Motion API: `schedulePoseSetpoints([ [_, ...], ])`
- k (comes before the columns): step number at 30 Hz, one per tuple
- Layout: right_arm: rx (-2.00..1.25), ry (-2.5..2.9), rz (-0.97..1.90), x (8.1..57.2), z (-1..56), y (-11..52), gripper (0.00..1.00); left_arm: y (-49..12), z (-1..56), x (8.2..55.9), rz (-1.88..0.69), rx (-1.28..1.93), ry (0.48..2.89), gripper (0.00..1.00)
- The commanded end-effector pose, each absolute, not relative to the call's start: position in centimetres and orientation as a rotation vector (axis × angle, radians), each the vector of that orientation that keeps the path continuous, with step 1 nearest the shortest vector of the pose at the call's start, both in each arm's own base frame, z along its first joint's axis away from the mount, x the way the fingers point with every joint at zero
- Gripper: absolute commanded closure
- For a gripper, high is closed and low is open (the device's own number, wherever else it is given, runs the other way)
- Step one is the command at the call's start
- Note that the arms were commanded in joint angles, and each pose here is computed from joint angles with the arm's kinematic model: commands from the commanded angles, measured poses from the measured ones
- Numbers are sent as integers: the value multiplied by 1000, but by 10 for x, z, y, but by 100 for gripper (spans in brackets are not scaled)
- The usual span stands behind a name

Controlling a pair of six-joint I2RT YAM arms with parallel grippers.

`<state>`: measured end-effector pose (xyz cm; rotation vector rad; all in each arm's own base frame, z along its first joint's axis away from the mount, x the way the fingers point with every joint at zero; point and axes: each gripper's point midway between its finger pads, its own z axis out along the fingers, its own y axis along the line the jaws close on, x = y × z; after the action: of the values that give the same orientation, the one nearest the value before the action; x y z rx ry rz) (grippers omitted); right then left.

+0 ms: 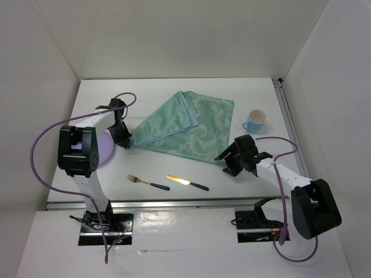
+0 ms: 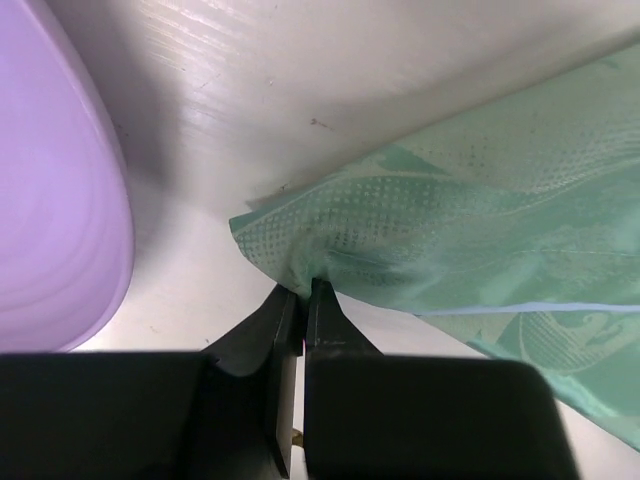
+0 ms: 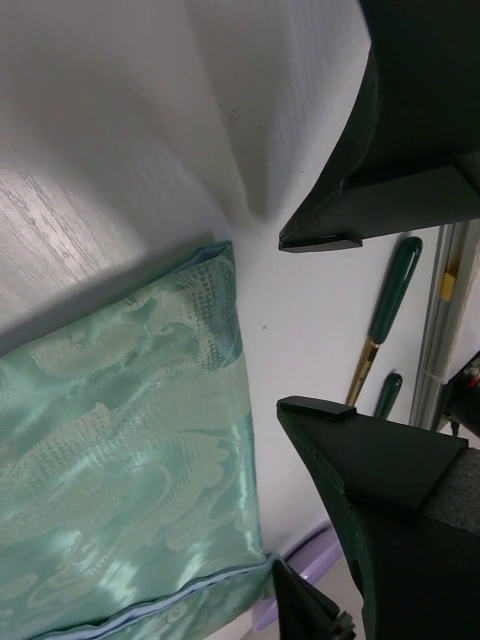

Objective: Set the dinner table for one person

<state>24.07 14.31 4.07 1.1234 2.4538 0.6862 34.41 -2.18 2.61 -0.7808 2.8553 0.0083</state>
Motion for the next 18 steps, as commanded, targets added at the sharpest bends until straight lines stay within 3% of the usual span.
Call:
schedulePoseSetpoints([
  [1,1178,2381,682,257,41,140,29,-25,62,357,-48,-745,2785,100],
  [8,1291,2357,635,263,19,148,29,-27,100,363,-91,-712,2711,100],
  [11,1335,2294,548,276,13,144,40,-31,113,370,-135,-701,2695,100],
  [13,1346,2255,474,288,11,142,53,-37,124,374,-181,-691,2686,100],
  [14,1344,2239,463,296,14,142,79,-39,130,378,-203,-684,2673,100],
  [15,1347,2235,441,301,15,142,97,-44,135,379,-244,-676,2675,100],
  [18,1238,2174,405,348,51,140,100,-51,164,398,-378,-661,2619,100],
])
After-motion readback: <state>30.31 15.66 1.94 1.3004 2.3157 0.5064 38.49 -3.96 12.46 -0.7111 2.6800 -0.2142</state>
